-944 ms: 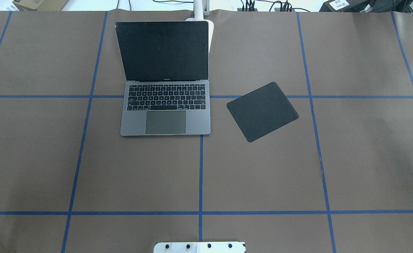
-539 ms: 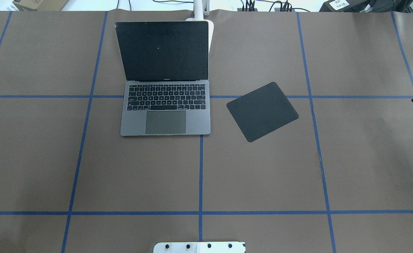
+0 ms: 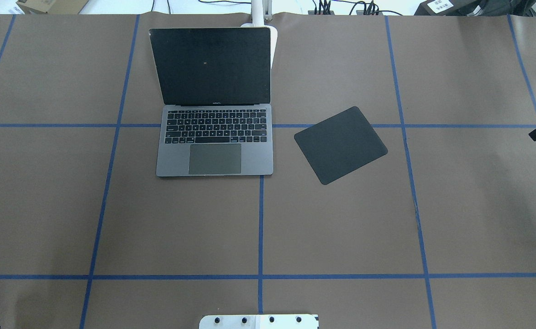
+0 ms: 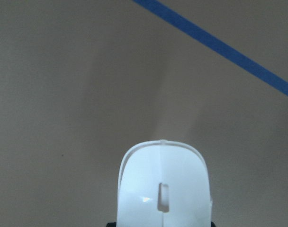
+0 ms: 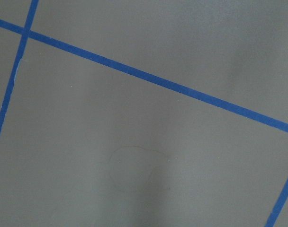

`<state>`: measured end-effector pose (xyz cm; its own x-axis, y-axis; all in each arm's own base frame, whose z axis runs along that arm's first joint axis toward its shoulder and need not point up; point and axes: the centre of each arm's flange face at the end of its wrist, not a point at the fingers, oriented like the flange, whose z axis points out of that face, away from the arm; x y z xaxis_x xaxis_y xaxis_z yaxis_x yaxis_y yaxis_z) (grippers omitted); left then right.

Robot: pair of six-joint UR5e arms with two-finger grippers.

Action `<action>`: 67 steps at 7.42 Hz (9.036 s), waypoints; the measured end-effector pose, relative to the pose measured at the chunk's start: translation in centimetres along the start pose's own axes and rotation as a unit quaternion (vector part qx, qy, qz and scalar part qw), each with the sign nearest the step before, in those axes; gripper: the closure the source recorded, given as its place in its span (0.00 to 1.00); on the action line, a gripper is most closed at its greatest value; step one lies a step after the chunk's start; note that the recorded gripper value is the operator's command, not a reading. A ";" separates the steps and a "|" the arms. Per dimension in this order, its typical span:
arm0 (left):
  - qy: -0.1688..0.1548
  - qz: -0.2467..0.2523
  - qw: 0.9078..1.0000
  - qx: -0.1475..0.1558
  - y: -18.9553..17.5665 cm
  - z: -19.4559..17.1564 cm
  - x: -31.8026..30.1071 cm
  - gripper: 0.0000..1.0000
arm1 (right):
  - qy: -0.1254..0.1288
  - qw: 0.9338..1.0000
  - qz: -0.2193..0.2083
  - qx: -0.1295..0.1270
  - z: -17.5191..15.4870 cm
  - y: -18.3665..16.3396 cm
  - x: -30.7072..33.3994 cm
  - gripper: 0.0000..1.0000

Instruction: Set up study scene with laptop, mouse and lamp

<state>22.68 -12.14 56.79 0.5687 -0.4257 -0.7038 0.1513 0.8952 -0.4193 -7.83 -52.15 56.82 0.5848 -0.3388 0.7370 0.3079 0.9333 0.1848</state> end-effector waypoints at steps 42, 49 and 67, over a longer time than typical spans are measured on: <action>-0.029 0.163 0.967 0.194 -1.4 9.5 85.4 0.01 | -0.036 0.999 -0.007 -0.026 5.1 -2.2 0.9 0.01; 0.000 0.185 0.968 0.167 -4.0 4.0 77.4 0.01 | -0.024 0.999 -0.014 -0.017 4.2 -2.9 0.9 0.01; -0.083 0.289 0.951 0.070 -45.3 -25.8 -5.2 0.01 | 0.057 0.989 0.110 0.077 -6.2 11.5 8.8 0.01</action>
<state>-7.98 -53.91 64.69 0.7080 0.1600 -0.6878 -0.1264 0.9870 0.0995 5.48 -45.09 61.40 0.7092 -0.1283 0.6933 0.0511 0.9901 0.1309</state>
